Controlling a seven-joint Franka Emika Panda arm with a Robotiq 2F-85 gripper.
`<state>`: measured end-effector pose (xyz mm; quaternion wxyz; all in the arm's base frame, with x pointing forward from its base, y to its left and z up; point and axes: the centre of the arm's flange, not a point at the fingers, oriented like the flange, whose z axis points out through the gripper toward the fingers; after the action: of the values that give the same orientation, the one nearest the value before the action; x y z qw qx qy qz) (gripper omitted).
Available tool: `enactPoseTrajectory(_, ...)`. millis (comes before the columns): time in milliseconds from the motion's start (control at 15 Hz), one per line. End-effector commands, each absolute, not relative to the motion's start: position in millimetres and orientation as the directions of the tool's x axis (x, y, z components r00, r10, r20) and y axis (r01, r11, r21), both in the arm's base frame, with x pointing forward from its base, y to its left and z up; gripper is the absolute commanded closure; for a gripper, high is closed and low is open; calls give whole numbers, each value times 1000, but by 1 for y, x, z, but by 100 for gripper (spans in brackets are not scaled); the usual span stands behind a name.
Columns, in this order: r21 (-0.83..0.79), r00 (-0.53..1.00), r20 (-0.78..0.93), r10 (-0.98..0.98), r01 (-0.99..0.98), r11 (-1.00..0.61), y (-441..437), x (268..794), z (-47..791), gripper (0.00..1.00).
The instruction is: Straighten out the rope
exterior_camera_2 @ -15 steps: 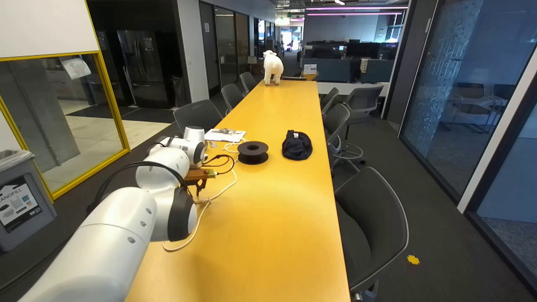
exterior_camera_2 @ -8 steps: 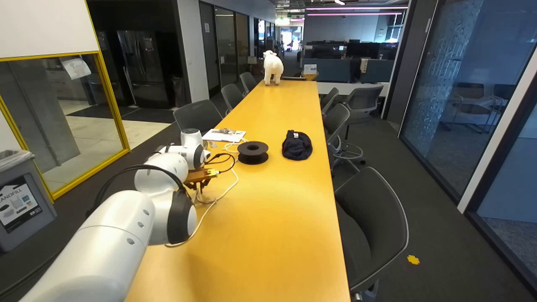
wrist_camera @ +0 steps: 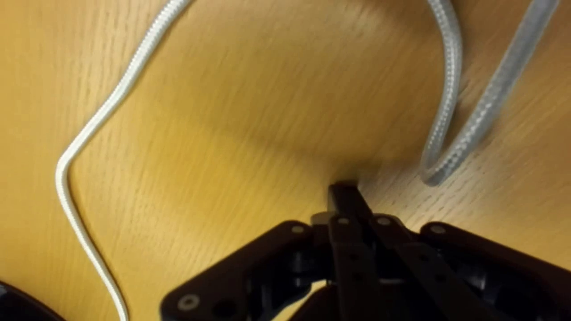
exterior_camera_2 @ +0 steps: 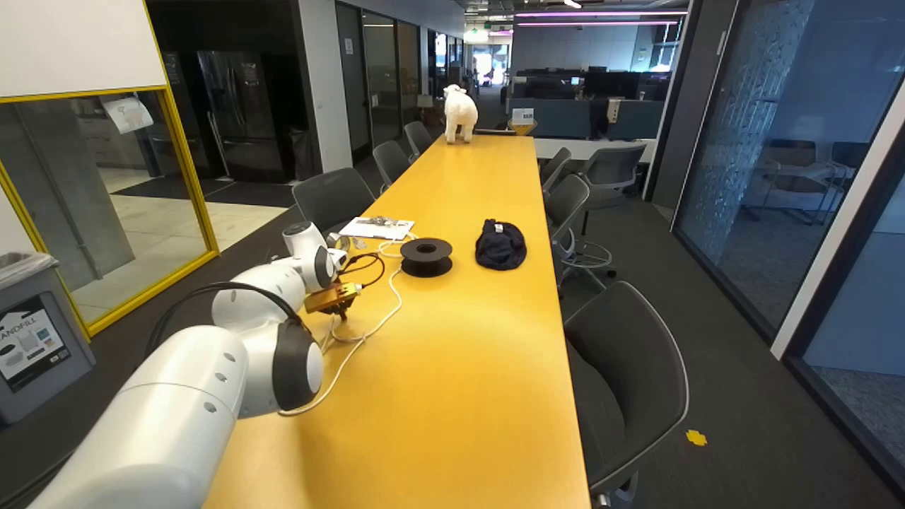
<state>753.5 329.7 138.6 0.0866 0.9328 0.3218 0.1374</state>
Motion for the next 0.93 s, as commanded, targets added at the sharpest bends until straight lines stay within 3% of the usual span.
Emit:
enactPoseTrajectory(0,209,754,106,648,620,-756,299,687,158,96)
enactPoseTrajectory(67,186,753,76,653,633,-752,298,687,163,94)
enactPoseTrajectory(133,171,753,47,656,641,-748,296,686,166,79)
enactPoseTrajectory(200,145,750,27,661,651,-745,293,688,173,70)
enactPoseTrajectory(867,-17,721,-16,692,692,-722,268,685,211,1)
